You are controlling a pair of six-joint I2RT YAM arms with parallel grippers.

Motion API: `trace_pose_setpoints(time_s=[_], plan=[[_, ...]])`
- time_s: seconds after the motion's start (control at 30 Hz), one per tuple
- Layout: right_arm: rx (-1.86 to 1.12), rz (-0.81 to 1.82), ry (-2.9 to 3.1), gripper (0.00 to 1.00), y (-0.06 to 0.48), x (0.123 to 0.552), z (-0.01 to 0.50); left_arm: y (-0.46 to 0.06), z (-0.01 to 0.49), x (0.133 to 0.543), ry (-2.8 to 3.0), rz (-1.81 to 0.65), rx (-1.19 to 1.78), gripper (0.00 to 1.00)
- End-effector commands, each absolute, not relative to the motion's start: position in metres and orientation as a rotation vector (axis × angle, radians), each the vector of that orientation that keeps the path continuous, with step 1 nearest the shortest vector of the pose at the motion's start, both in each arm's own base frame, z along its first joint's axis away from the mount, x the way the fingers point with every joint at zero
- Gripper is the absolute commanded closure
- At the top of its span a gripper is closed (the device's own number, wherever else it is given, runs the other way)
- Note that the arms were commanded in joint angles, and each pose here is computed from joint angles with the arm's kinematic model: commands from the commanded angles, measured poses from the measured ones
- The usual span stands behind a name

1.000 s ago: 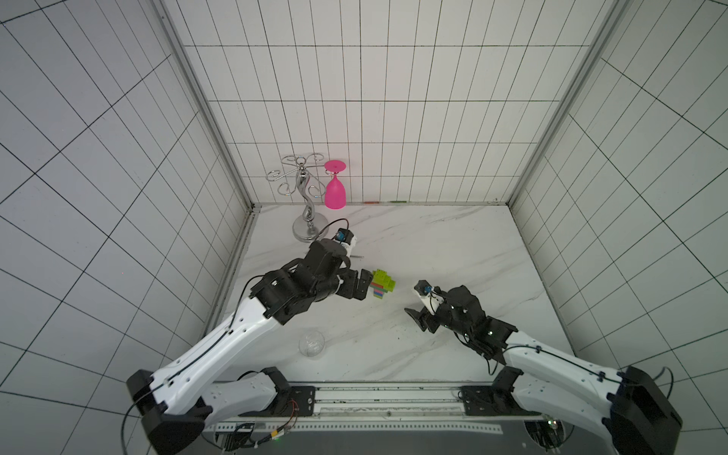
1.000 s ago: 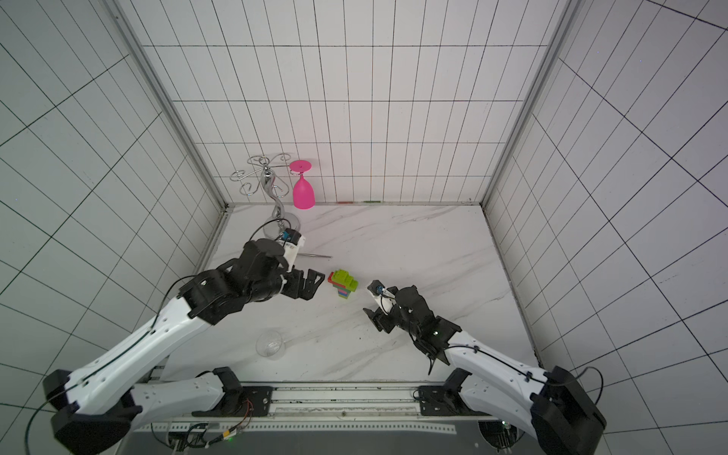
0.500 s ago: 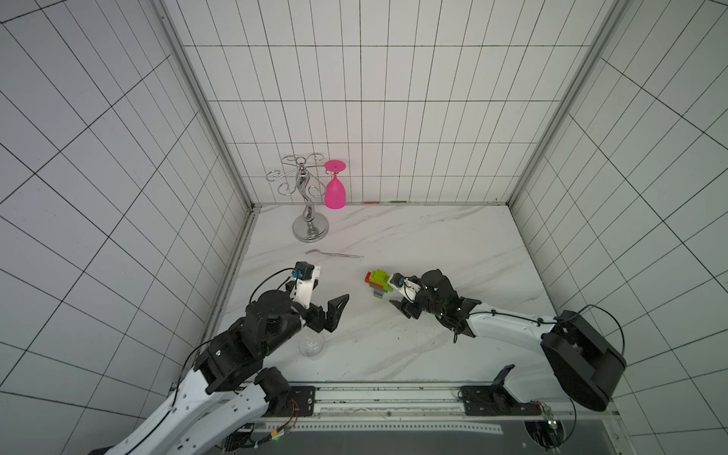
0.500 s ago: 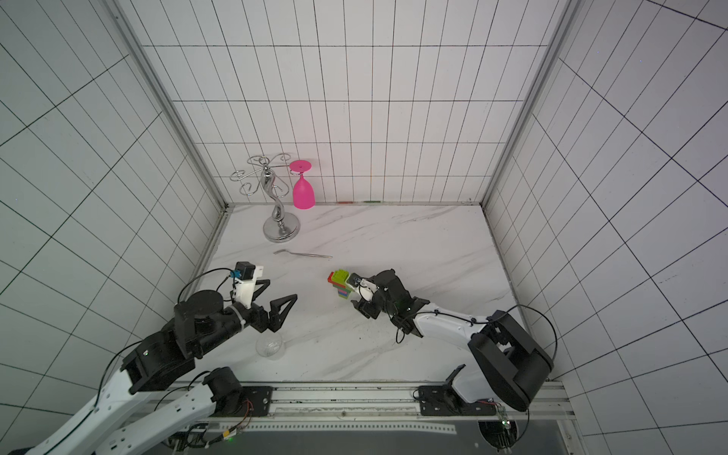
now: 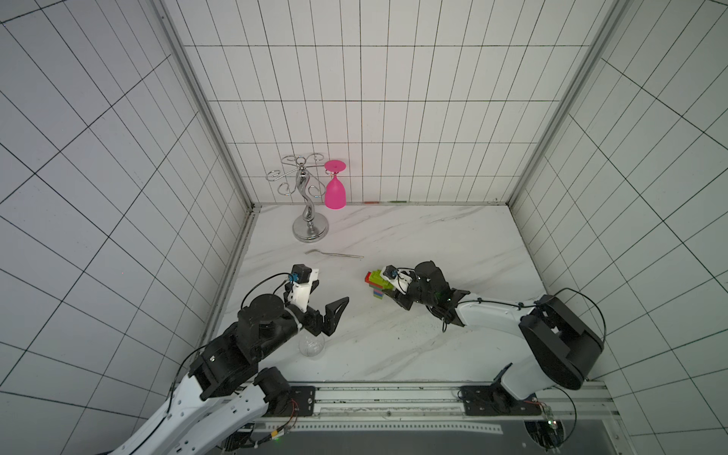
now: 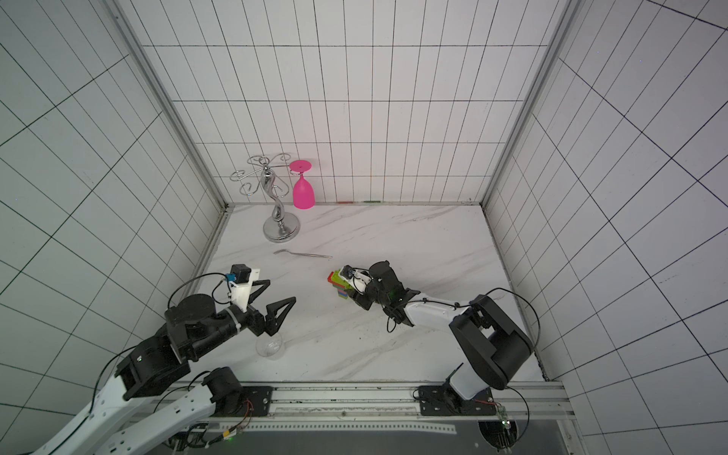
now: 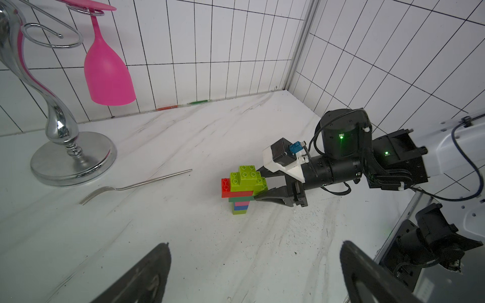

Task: Assemble a spoon with lego
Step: Adjust the lego brick at the center of the board.

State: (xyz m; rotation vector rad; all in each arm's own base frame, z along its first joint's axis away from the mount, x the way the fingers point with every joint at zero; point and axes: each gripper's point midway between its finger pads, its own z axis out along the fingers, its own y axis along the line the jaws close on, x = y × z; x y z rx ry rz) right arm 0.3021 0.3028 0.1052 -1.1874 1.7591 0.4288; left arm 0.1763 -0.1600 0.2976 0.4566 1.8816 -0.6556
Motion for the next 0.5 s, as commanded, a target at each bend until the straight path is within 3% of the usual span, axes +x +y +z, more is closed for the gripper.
trace_pose_setpoints(time_s=[0.0, 0.23, 0.47], plan=[[-1.190, 0.486, 1.710, 0.59, 0.313, 0.306, 0.120, -0.161, 0.299, 0.175, 1.861, -0.659, 0.473, 0.01], [-1.203, 0.530, 1.722, 0.76, 0.311, 0.301, 0.122, -0.160, 0.298, 0.177, 1.863, -0.647, 0.469, 0.01], [-1.157, 0.686, 1.864, 0.77, 0.302, 0.279, 0.147, -0.156, 0.299, 0.178, 1.859, -0.633, 0.452, 0.01]])
